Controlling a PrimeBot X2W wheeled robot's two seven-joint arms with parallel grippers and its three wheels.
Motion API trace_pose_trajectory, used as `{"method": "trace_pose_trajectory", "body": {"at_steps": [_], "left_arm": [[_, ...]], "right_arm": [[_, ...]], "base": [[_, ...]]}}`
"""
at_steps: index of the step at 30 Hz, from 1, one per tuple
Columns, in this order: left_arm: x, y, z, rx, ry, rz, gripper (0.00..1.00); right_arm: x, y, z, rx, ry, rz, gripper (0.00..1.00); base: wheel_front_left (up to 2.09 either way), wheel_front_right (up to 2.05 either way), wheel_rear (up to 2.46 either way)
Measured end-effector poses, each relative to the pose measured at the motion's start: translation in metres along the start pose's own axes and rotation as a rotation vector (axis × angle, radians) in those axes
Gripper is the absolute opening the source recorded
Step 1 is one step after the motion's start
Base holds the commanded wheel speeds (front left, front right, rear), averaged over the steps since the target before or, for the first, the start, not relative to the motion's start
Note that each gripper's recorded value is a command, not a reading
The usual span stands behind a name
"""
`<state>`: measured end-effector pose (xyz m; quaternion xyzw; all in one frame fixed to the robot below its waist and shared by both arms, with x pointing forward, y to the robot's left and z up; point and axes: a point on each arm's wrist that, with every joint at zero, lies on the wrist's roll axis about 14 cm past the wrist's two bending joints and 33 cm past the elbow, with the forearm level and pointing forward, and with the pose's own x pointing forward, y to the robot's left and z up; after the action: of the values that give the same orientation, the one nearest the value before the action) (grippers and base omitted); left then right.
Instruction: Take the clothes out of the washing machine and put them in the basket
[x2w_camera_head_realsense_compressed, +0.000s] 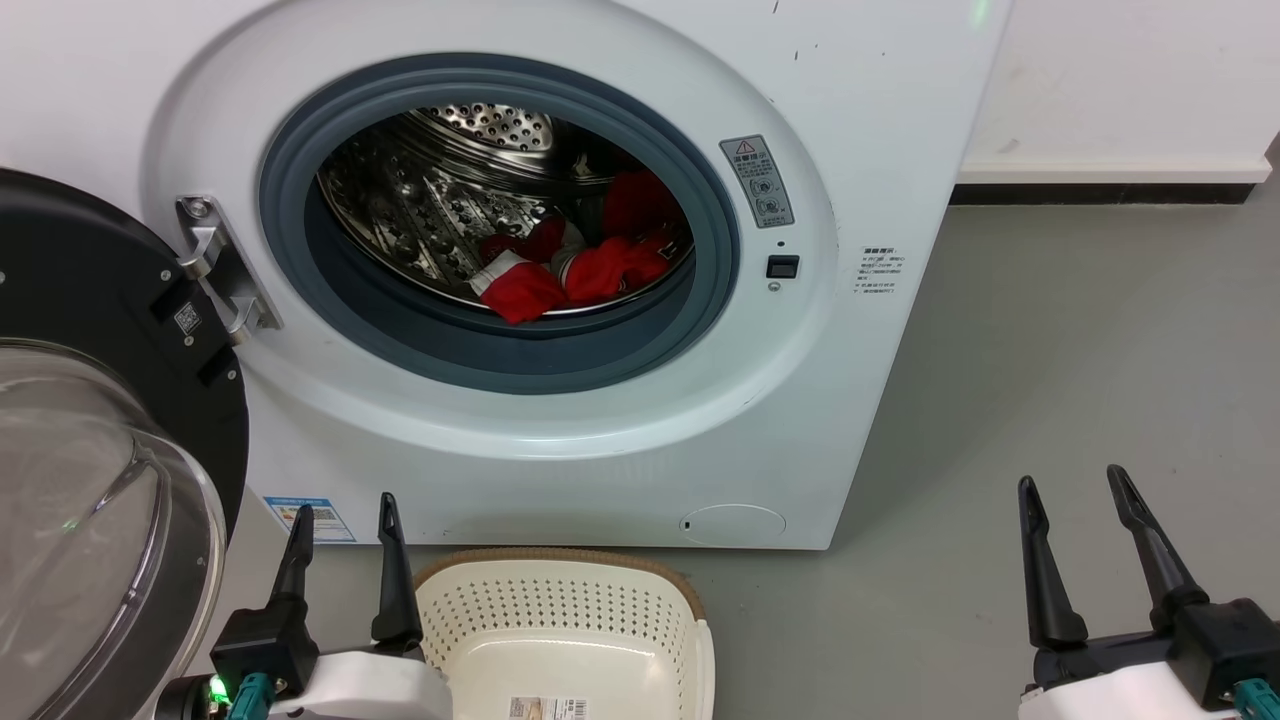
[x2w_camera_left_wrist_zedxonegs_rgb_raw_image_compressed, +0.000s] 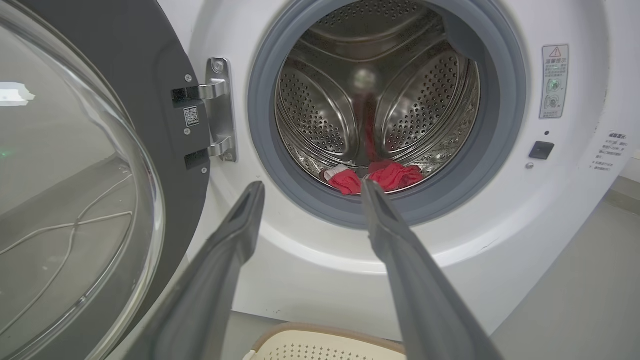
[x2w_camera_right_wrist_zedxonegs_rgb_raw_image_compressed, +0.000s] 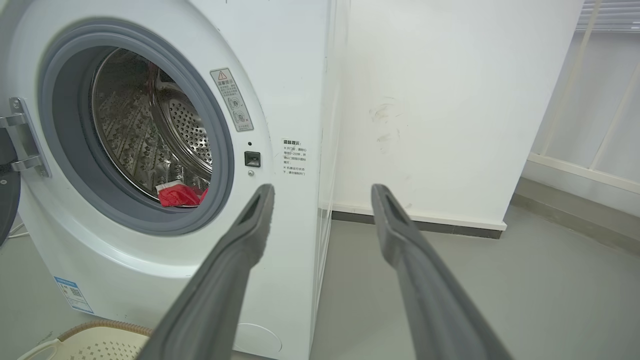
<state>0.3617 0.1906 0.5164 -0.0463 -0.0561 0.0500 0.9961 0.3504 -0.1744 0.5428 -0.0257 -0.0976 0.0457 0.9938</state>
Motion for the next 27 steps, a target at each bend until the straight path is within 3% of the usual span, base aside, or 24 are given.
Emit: {"method": "trace_pose_trajectory", "body": {"at_steps": [27], "left_arm": [[-0.0017, 0.0024, -0.0053, 0.04, 0.014, 0.012, 1.0]], "right_arm": [[-0.002, 0.0012, -0.0035, 0.014, 0.011, 0.001, 1.0]], "base": [[0.0, 0.0, 0.0]]}}
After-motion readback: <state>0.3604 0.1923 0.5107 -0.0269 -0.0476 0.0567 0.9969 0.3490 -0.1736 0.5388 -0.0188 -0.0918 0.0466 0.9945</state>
